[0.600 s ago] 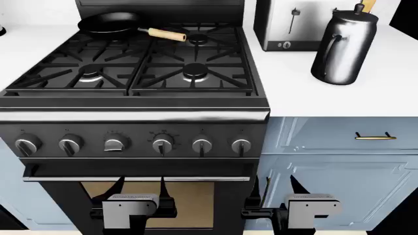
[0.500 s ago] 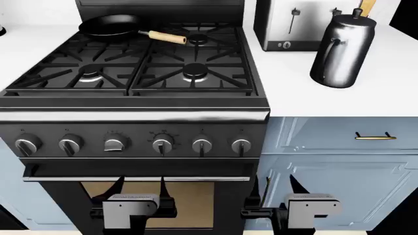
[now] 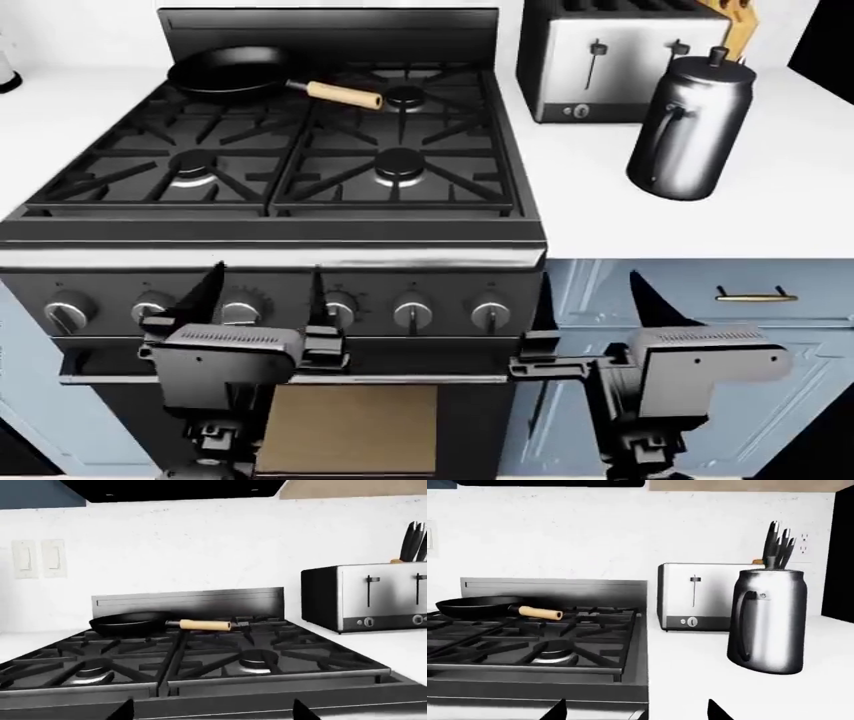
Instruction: Pick the kettle from the counter and place it on a stove burner. Then turn the burner on.
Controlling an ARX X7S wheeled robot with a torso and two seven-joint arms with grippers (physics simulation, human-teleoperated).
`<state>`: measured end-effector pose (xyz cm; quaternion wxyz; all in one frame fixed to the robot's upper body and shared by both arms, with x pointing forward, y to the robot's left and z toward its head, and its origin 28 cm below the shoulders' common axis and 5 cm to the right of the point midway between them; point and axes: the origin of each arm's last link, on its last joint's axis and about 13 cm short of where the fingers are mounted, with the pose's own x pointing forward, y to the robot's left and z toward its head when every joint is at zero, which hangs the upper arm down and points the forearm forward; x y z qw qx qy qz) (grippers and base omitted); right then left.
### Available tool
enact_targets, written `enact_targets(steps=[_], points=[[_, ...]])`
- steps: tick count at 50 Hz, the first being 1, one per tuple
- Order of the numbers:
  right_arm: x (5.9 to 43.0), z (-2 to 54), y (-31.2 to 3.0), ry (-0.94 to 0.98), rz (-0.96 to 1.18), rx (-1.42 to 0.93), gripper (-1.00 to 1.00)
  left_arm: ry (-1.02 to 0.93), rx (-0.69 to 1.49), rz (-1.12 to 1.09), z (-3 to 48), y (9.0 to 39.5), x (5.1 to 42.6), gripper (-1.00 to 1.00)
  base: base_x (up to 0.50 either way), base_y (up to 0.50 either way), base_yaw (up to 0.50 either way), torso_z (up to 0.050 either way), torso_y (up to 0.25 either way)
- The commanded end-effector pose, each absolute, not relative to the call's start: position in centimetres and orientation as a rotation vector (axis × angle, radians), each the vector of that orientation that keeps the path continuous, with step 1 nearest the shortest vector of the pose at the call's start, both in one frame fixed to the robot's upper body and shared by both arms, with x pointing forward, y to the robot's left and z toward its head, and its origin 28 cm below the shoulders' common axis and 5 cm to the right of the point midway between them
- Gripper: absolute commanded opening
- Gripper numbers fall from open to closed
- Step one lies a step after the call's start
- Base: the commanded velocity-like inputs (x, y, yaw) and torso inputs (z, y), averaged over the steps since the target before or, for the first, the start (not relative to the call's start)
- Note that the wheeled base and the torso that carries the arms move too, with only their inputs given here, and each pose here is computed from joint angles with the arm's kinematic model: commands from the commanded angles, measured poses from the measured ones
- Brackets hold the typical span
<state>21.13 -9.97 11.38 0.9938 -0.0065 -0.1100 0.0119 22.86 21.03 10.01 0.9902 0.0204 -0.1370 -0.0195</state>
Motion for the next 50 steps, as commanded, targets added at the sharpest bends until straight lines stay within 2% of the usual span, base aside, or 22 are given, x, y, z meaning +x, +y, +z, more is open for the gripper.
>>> enact_targets(steps=[1, 6, 50], points=[[19.0, 15.6, -10.3, -0.320, 0.043, -0.024, 1.00, -0.393, 0.059, -0.061, 14.2, 20.8, 22.4, 1.00, 0.00, 0.00, 0.00, 0.050, 0.045], [18.8, 15.8, -10.2, -0.330, 0.052, -0.033, 1.00, -0.397, 0.051, -0.065, 14.7, 21.1, 22.0, 1.00, 0.04, -0.31, 0.00, 0.050, 0.044], [17.8, 16.7, -10.3, -0.399, 0.048, 0.024, 1.00, -0.441, 0.069, -0.091, 16.2, 21.2, 20.7, 1.00, 0.37, -0.45, 0.00, 0.000, 0.000]])
